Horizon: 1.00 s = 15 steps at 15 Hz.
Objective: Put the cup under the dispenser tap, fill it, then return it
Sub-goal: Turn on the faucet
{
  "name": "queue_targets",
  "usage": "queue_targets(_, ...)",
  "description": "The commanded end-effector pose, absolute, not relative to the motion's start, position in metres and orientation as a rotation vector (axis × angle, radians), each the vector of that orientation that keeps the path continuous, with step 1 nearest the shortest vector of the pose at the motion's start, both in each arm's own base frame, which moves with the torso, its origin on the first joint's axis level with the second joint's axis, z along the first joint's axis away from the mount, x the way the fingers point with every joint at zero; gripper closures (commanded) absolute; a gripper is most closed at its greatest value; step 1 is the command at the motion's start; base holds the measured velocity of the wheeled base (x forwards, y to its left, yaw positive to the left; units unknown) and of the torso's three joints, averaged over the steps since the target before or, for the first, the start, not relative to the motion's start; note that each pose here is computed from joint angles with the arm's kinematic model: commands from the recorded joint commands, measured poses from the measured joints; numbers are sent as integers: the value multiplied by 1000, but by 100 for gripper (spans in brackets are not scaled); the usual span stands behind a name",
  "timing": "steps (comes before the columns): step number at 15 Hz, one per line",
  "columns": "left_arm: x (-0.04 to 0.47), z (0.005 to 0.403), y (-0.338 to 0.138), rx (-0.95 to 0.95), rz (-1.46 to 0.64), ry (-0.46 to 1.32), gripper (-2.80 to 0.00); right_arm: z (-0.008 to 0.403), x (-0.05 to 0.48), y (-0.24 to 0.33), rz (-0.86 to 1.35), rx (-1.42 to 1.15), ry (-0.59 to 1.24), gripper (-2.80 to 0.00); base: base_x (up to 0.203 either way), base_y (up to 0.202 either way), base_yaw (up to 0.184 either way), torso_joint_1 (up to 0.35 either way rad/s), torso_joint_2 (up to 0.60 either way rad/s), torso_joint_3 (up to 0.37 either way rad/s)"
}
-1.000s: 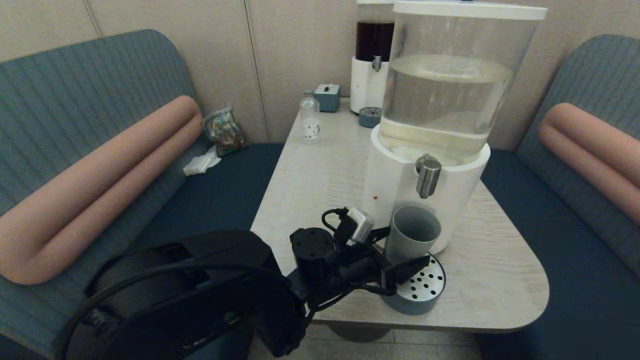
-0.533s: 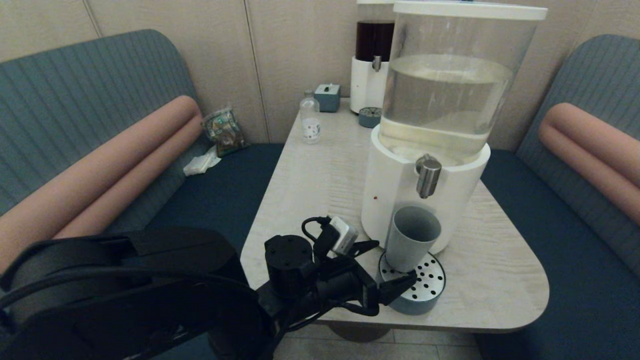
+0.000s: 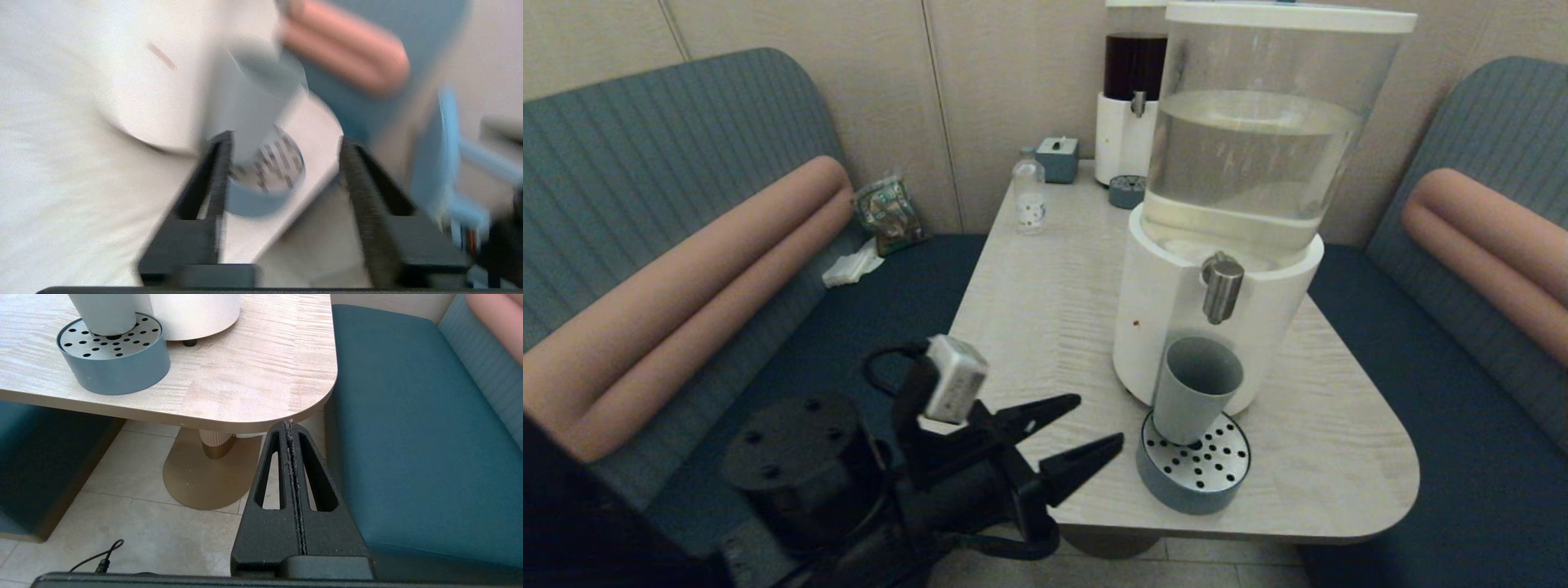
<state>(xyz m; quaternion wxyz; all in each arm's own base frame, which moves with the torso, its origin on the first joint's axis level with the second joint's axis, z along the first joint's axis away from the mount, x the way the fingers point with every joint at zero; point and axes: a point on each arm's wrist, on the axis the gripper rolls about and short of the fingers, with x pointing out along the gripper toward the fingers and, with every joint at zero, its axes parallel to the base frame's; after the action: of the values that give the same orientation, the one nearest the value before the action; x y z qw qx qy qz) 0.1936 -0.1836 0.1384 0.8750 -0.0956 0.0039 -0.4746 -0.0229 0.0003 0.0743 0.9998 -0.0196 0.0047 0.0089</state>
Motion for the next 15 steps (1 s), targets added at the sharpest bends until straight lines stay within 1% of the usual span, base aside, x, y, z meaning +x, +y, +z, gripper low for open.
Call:
queue_targets(1,159,185,-148,-278,-914,-176,0,74,-23,0,18,-40,7,0,0,0,0,0,0,0)
queue_targets(3,131,206,-108,-357,-782,-295,0,74,-23,0,19,-40,8,0,0,0,0,0,0,0)
queue_targets(4,119,210,-84,-372,-696,-352,0,74,-23,0,19,-40,7,0,0,0,0,0,0,0)
queue_targets(5,109,209,-61,-363,-593,-398,0,74,-23,0,19,-40,7,0,0,0,0,0,0,0)
queue_targets(7,79,212,-28,-343,-464,-537,0,74,-23,0,19,-40,7,0,0,0,0,0,0,0)
queue_targets(9,48,213,-13,-319,-386,-653,0,74,-23,0,19,-40,9,0,0,0,0,0,0,0)
queue_targets(11,19,208,-5,-291,-339,-728,0,74,-23,0,19,-40,7,0,0,0,0,0,0,0)
queue_targets(13,-7,198,-2,-256,-331,-765,0,74,-23,0,18,-40,7,0,0,0,0,0,0,0)
queue_targets(15,-28,184,-2,-225,-336,-750,0,74,-23,0,19,-40,9,0,0,0,0,0,0,0)
